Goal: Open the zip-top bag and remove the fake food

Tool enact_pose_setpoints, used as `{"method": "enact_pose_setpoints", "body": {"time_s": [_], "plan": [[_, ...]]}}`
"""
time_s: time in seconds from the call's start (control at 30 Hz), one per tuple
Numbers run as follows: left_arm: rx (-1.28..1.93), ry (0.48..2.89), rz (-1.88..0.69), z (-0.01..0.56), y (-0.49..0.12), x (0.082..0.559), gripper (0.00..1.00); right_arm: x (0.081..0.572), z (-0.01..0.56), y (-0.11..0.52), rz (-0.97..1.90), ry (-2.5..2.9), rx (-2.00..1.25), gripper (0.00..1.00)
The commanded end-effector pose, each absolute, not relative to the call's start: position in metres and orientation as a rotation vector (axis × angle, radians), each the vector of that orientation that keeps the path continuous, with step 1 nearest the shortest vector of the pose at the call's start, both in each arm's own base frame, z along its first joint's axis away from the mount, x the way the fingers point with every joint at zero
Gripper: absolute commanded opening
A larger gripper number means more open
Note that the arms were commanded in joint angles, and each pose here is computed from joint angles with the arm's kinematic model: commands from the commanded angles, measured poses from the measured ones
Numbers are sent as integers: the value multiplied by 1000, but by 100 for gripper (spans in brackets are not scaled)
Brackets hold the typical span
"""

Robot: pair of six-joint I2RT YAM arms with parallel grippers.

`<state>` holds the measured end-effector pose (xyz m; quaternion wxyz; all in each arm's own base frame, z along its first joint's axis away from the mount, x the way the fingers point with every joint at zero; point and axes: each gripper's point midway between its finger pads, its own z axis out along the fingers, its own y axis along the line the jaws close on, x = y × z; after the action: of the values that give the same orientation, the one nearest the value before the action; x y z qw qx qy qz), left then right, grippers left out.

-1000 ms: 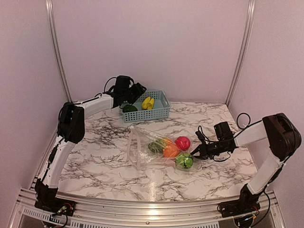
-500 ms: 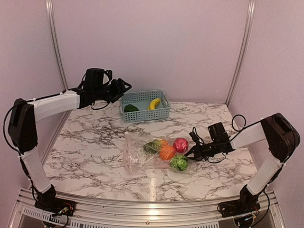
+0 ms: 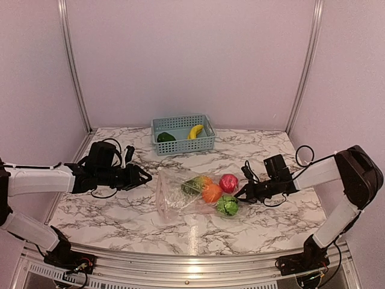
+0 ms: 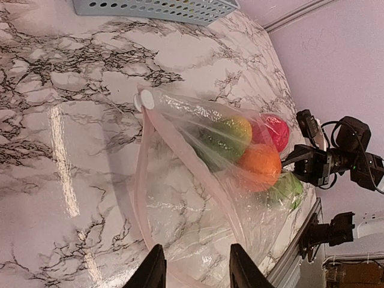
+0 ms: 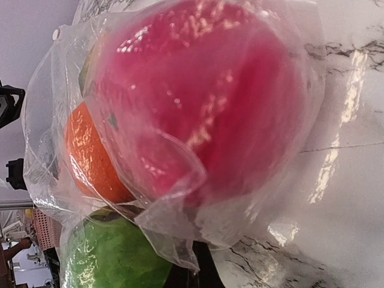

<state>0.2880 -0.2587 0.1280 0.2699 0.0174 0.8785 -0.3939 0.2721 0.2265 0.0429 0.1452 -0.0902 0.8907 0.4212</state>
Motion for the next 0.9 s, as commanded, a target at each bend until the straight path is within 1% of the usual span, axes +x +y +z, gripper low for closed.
{"method": "enact_pose_setpoints", "body": {"time_s": [0.0, 0.17, 0.3, 0.37, 0.47, 0.53, 0.6, 0.63, 0.7, 0.73, 0.77, 0.8, 0.87], "plan": [[80, 2328, -1099, 129, -263, 282, 36, 272, 37, 229, 1188, 2597, -283, 0], [112, 2360, -1129, 101, -283, 287, 34, 270, 31, 227, 1161, 2616, -304, 0], [206, 2333, -1164, 93, -311, 296, 30, 269, 25, 225, 1137, 2655, -310, 0], [264, 2328, -1156, 86, -324, 300, 30, 272, 24, 224, 1116, 2670, -326, 0], [364, 2253, -1174, 89, -345, 301, 31, 280, 24, 220, 1063, 2694, -314, 0], [436, 2217, -1165, 88, -355, 302, 32, 287, 31, 216, 1068, 2681, -271, 9], [478, 2184, -1141, 85, -360, 305, 35, 298, 42, 213, 1085, 2655, -231, 28], [498, 2166, -1127, 83, -360, 307, 38, 304, 47, 212, 1083, 2641, -219, 36], [527, 2129, -1105, 81, -361, 310, 46, 316, 55, 208, 1076, 2617, -187, 46], [542, 2099, -1103, 82, -362, 312, 50, 322, 58, 206, 1074, 2607, -169, 55], [566, 2078, -1095, 82, -364, 312, 59, 328, 60, 204, 1076, 2601, -151, 60], [589, 2065, -1082, 81, -365, 313, 63, 333, 61, 204, 1081, 2598, -142, 62], [636, 2040, -1050, 80, -368, 315, 68, 342, 63, 205, 1095, 2589, -138, 64]]}}
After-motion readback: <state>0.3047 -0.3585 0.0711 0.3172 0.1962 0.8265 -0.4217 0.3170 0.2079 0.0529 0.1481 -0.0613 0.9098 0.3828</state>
